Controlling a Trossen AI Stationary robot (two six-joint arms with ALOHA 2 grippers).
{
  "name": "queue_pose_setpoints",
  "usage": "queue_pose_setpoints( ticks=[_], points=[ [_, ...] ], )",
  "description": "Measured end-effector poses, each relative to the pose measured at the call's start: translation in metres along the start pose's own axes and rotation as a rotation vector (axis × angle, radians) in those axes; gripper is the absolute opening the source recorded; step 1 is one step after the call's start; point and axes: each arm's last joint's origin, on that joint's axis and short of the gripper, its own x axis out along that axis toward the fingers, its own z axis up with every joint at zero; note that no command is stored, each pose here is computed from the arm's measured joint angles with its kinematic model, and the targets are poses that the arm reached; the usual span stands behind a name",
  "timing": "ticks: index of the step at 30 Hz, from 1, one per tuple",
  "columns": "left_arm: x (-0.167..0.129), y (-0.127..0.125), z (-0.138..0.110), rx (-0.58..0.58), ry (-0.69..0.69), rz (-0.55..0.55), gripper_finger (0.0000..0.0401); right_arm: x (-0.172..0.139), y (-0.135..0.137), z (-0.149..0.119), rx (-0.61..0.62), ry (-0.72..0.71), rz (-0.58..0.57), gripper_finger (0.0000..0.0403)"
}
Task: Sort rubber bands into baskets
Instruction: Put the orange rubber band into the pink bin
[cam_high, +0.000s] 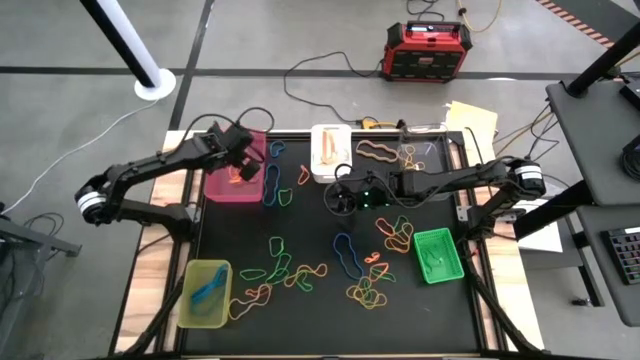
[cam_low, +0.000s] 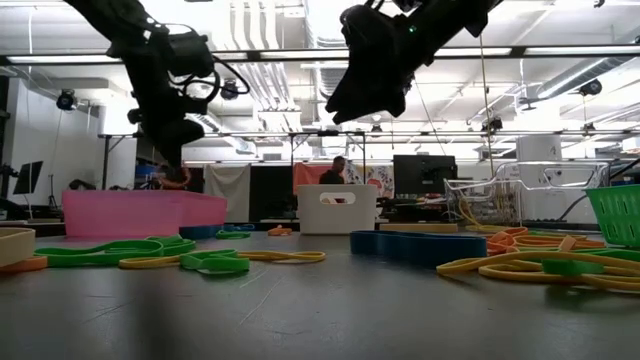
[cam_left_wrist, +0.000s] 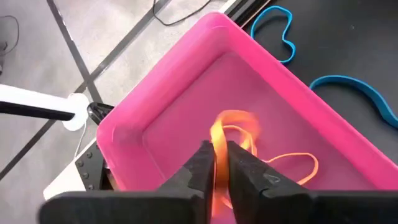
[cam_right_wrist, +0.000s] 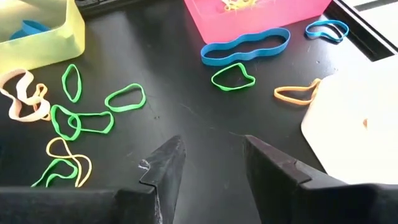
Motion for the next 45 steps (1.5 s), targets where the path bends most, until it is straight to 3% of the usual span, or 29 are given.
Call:
queue_pose_setpoints(
  ticks=[10, 13, 18, 23, 27, 30, 36, 45],
  points=[
    [0.000, 0.001, 0.000, -0.068, 0.002, 0.036, 0.0153, 0.000, -0.001, -0.004, 0.026, 0.039, -0.007, 0.0168],
    [-0.001, -0.003, -0.001, -0.085, 0.007, -0.041, 0.0171, -0.001, 0.000, -0.011, 0.042, 0.108, -0.002, 0.0164],
    [-0.010, -0.024, 0.002, -0.041, -0.039, -0.259, 0.0174, -0.003, 0.008, -0.028, 0.044, 0.254, -0.016, 0.0155],
    [-0.027, -0.052, 0.005, 0.051, -0.145, -0.360, 0.0165, -0.010, 0.019, -0.047, 0.059, 0.428, -0.009, 0.0148],
    [-0.044, -0.074, 0.006, 0.136, -0.245, -0.434, 0.0161, -0.019, 0.040, -0.065, -0.069, 0.571, 0.117, 0.0141],
    [-0.056, -0.089, 0.005, 0.191, -0.317, -0.487, 0.0160, -0.025, 0.056, -0.080, -0.151, 0.643, 0.149, 0.0134],
    [-0.072, -0.106, 0.002, 0.233, -0.403, -0.557, 0.0160, -0.028, 0.068, -0.095, -0.160, 0.656, 0.125, 0.0127],
    [-0.077, -0.110, 0.001, 0.243, -0.425, -0.576, 0.0160, -0.018, 0.059, -0.127, -0.146, 0.657, 0.096, 0.0130]
  ],
)
